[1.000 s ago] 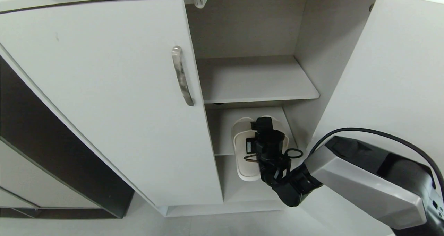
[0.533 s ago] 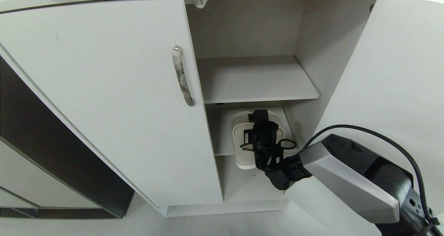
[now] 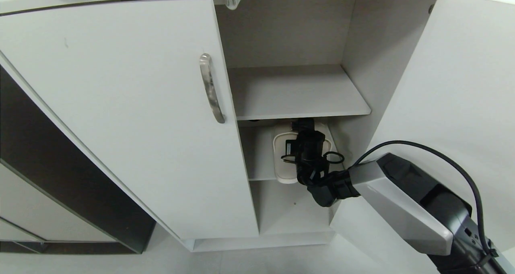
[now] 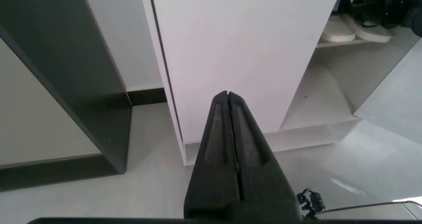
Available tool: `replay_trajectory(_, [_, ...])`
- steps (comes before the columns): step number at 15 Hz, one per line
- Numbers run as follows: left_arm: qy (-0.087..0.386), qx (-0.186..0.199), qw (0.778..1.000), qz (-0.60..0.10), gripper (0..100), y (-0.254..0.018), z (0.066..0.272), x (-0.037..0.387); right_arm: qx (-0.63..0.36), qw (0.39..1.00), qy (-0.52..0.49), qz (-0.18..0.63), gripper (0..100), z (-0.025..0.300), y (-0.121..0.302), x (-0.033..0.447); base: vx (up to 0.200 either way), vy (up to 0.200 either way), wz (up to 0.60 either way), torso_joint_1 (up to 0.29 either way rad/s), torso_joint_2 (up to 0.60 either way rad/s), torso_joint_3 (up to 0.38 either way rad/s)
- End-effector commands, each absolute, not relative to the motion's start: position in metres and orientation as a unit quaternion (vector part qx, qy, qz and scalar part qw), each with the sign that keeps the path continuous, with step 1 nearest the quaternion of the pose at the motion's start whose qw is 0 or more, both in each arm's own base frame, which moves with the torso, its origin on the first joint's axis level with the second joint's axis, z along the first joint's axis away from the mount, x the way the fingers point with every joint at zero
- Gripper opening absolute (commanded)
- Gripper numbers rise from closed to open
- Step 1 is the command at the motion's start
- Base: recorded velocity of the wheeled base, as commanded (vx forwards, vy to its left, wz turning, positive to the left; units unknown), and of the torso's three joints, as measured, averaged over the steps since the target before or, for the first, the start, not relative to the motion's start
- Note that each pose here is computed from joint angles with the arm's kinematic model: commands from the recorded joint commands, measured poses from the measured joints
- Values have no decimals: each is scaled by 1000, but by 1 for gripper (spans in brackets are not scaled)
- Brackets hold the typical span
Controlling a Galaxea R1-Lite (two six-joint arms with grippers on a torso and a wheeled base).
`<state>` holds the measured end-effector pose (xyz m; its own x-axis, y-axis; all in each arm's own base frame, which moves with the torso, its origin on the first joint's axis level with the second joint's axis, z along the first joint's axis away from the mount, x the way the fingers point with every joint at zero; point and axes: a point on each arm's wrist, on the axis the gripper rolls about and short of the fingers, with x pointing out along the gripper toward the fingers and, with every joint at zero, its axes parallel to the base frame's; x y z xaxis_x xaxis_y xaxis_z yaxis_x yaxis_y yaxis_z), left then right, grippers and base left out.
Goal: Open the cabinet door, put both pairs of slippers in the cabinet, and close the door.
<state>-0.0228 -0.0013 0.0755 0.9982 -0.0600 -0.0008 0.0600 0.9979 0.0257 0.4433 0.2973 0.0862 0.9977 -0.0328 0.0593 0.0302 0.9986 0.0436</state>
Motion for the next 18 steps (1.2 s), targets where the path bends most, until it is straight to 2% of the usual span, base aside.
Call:
replay_trajectory(1, [0,13,999,-29,0,-1,76,-23,18,999,-27,-18,0,78,298,449,0,0,0,0,0,0])
replay_trajectory(9, [0,12,1000,-25,0,-1,76,-23,18,999,-25,-20,0,76,298,453,0,0,0,0,0,0])
replay_trajectory(10, [0,12,1000,-25,0,-1,76,-23,16,999,-24,-20,100,76,298,453,0,0,0,0,0,0])
replay_trajectory(13, [0,12,1000,-24,0,-1,76,-23,11,1000,-17,-18,100,81,297,445,0,0,0,0,0,0])
replay_trajectory(18, [0,12,1000,-24,0,-1,76,-23,11,1000,-21,11,100,102,298,395,0,0,0,0,0,0])
